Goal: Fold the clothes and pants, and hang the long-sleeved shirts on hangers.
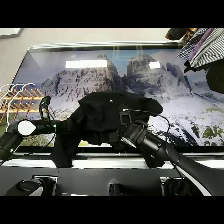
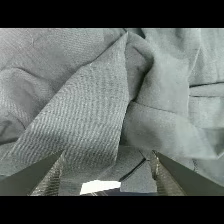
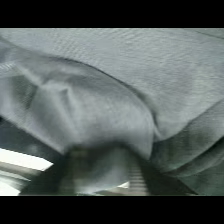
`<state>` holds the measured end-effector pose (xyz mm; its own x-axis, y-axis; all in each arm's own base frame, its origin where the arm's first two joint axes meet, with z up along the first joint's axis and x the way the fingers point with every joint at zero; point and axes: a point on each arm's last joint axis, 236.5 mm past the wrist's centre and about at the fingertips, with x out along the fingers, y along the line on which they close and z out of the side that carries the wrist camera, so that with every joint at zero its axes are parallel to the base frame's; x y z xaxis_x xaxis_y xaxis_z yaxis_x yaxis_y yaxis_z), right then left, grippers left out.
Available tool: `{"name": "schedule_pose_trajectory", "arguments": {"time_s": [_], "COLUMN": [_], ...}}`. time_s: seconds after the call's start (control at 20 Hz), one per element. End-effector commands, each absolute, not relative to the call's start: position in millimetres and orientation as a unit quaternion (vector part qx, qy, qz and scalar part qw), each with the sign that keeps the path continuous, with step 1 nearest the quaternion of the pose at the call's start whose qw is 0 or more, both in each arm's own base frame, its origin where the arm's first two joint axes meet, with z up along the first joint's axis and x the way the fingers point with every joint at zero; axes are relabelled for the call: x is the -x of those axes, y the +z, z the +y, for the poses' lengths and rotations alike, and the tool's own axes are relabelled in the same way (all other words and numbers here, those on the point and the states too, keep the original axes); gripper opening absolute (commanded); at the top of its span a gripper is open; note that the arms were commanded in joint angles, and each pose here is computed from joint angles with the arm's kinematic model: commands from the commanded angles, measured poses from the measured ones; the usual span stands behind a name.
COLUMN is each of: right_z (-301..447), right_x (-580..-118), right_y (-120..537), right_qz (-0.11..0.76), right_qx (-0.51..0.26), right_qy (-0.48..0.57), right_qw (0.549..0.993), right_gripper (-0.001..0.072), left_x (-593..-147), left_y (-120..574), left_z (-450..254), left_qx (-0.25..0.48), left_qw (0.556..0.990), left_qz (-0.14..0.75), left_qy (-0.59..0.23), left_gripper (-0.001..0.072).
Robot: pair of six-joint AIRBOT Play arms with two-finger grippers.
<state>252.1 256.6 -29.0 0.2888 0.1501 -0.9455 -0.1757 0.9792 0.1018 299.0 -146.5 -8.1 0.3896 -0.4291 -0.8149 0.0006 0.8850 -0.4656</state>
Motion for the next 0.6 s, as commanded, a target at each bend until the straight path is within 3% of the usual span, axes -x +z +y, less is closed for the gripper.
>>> {"name": "schedule_pose_trajectory", "arguments": {"time_s": [0.0, 0.35, 0.55], "right_z": [237.4, 210.8, 207.2], "right_x": [-262.0, -280.8, -290.7], "right_y": [-26.8, 25.8, 40.2], "right_qz": [0.580, 0.560, 0.556], "right_qx": [0.017, 0.005, -0.012], "right_qy": [0.046, -0.016, -0.021], "right_qw": [0.813, 0.828, 0.831], "right_gripper": [0.0048, 0.0047, 0.0047], "left_x": [-292.7, -262.3, -274.7], "left_y": [-10.8, -21.1, -10.0], "left_z": [-154.7, -216.5, -242.8], "left_qx": [0.192, 0.139, 0.151], "left_qw": [0.804, 0.804, 0.827], "left_qz": [0.545, 0.533, 0.485], "left_qy": [-0.143, -0.223, -0.241], "left_gripper": [0.0619, 0.0619, 0.0619]}}
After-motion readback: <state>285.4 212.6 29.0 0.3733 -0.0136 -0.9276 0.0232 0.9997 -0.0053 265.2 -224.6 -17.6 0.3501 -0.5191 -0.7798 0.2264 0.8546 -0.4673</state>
